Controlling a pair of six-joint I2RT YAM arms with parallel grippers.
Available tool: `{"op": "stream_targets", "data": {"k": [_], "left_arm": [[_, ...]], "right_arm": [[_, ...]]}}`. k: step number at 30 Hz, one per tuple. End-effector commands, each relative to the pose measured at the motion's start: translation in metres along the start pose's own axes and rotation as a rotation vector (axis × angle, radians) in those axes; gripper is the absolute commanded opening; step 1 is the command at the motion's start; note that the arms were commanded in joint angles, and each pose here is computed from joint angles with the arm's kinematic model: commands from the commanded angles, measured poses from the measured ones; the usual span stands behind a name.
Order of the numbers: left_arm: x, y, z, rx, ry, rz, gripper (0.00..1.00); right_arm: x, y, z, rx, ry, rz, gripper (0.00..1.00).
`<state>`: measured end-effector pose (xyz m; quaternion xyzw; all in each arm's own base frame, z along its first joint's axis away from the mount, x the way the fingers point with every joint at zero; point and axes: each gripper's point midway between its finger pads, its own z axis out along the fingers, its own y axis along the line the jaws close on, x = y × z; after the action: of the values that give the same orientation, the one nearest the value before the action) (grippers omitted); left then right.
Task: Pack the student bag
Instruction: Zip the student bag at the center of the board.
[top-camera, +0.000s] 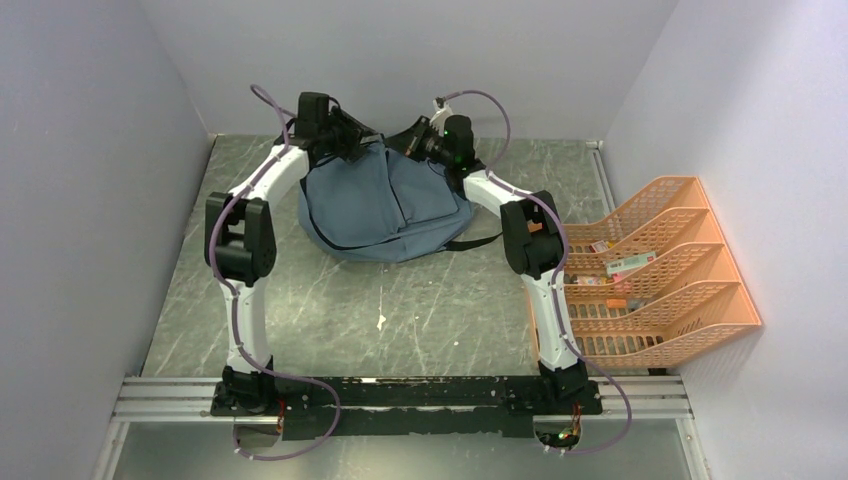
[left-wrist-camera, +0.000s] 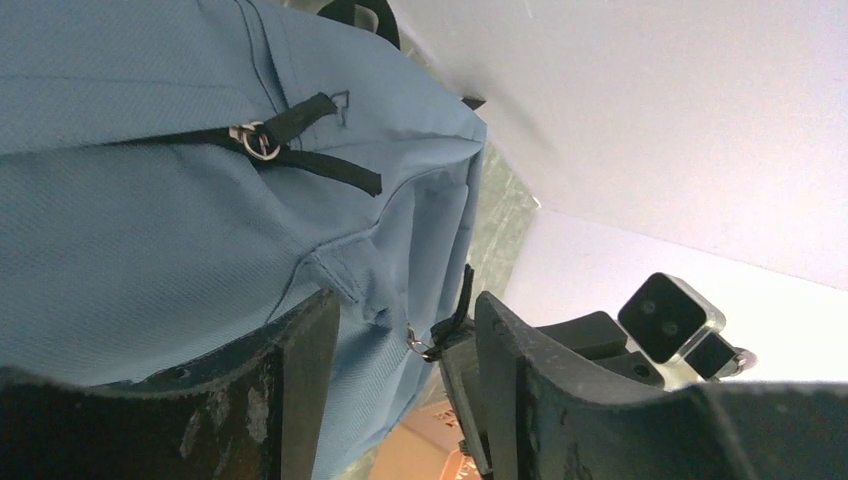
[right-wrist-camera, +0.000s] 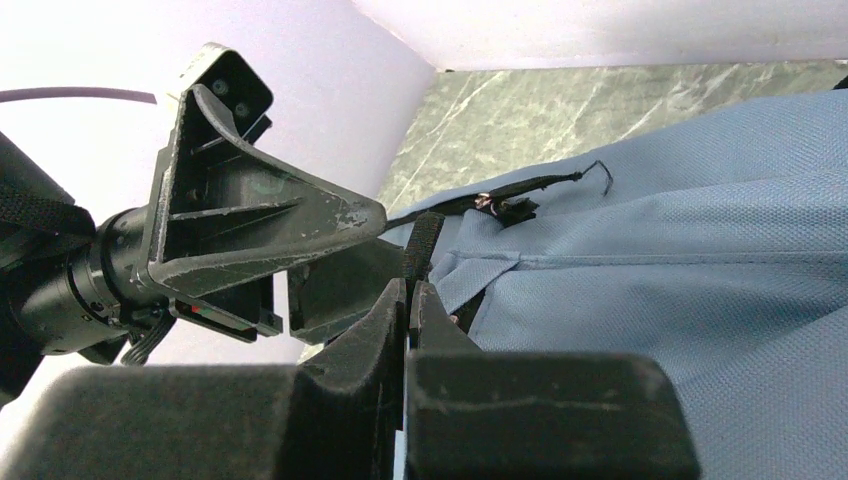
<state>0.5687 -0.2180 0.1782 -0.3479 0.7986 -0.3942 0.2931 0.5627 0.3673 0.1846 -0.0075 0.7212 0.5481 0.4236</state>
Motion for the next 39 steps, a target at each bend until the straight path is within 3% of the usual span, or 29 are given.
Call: {"op": "stream_targets", "data": {"k": [1, 14, 23, 34, 39], "left_arm": [[0.015, -0.012, 0.002, 0.033, 0.051, -0.035, 0.57], [0.04, 0.003, 0.027, 0.041, 0.138, -0.076, 0.55], [0.047, 0.016, 0.042, 0.048, 0.181, -0.108, 0.41], [0.039, 0.018, 0.043, 0.068, 0.178, -0.097, 0.48], [0.042, 0.022, 0.043, 0.079, 0.198, -0.086, 0.37]], "right_arm": [[-0.021, 0.022, -0.006, -0.081, -0.052, -0.046, 0.0], [-0.016, 0.024, -0.008, -0.104, -0.036, -0.058, 0.0], [-0.008, 0.022, -0.012, -0.109, -0.013, -0.056, 0.0], [-0.002, 0.021, -0.014, -0.118, -0.005, -0.062, 0.0], [-0.003, 0.023, -0.015, -0.135, -0.007, -0.081, 0.0]]}}
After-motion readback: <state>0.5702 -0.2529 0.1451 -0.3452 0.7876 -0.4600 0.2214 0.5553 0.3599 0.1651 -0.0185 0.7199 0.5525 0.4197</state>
